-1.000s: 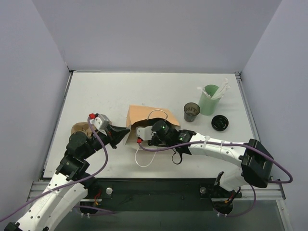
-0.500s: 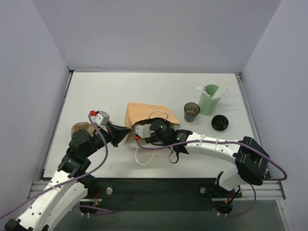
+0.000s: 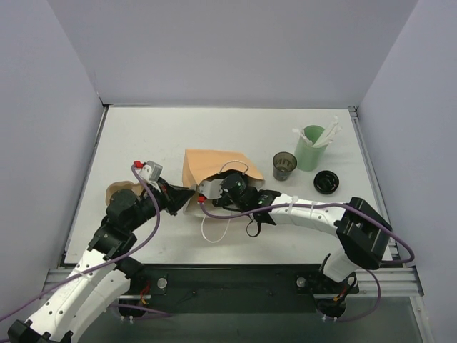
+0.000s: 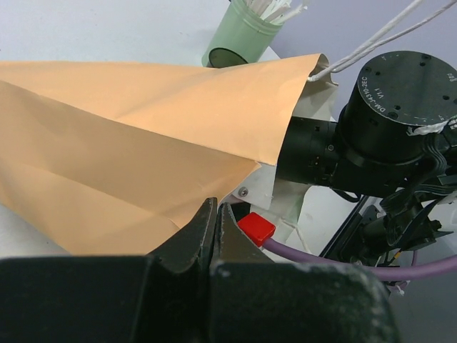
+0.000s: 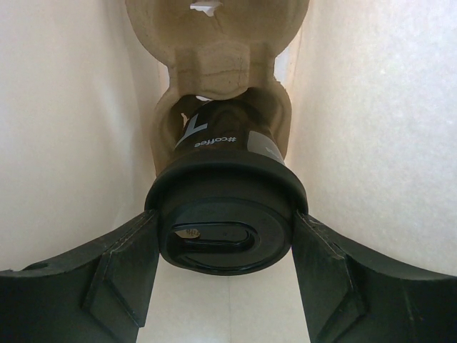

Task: Pack the takeout coffee

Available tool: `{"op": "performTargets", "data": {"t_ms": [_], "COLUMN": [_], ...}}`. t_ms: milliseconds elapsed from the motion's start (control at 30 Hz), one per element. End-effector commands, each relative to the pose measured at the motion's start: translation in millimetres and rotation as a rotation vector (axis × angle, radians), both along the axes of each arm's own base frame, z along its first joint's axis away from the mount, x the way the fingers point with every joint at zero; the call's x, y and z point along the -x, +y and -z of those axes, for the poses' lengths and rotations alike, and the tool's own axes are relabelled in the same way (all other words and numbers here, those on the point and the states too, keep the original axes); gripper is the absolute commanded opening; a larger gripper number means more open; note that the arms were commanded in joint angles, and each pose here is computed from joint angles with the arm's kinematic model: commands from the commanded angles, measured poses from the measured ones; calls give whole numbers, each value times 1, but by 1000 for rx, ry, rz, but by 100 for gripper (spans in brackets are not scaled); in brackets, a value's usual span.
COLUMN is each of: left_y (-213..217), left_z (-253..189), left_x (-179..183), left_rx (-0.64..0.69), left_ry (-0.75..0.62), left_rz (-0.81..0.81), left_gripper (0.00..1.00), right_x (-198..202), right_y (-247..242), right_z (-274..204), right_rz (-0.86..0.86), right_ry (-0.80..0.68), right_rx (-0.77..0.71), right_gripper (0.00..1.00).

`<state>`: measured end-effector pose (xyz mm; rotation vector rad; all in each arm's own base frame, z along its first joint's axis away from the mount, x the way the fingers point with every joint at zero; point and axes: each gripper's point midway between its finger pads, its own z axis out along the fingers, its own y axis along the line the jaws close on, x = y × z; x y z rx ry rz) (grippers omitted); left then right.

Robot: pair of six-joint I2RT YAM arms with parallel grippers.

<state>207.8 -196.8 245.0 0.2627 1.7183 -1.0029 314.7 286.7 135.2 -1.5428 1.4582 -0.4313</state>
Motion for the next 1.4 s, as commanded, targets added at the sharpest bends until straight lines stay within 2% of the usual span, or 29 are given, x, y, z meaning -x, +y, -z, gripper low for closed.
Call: {"op": "performTargets", "data": {"t_ms": [0, 600, 800, 1167, 1367], "left_y": [-2, 5, 7, 9, 9], "left_z": [-20, -13, -16, -15, -16], "left_x": [1, 4, 2, 0, -3], "left_rx": [45, 27, 33, 30, 36], "left_ry": [-12, 31, 33, 34, 31], "left_rz": [2, -29, -43, -63, -72], "left_gripper": [0, 0, 0, 0, 0], "right_x": [-8, -36, -38, -47, -50], "right_y": [6, -2, -4, 4, 5], "right_z": [-2, 10, 11, 4, 4], "right_rz": [12, 115, 129, 145, 147], "right_ry": [-2, 23, 33, 43, 49], "right_rx": [-58, -69, -86, -138, -148], "right_gripper": [33, 34, 41, 47, 54]}}
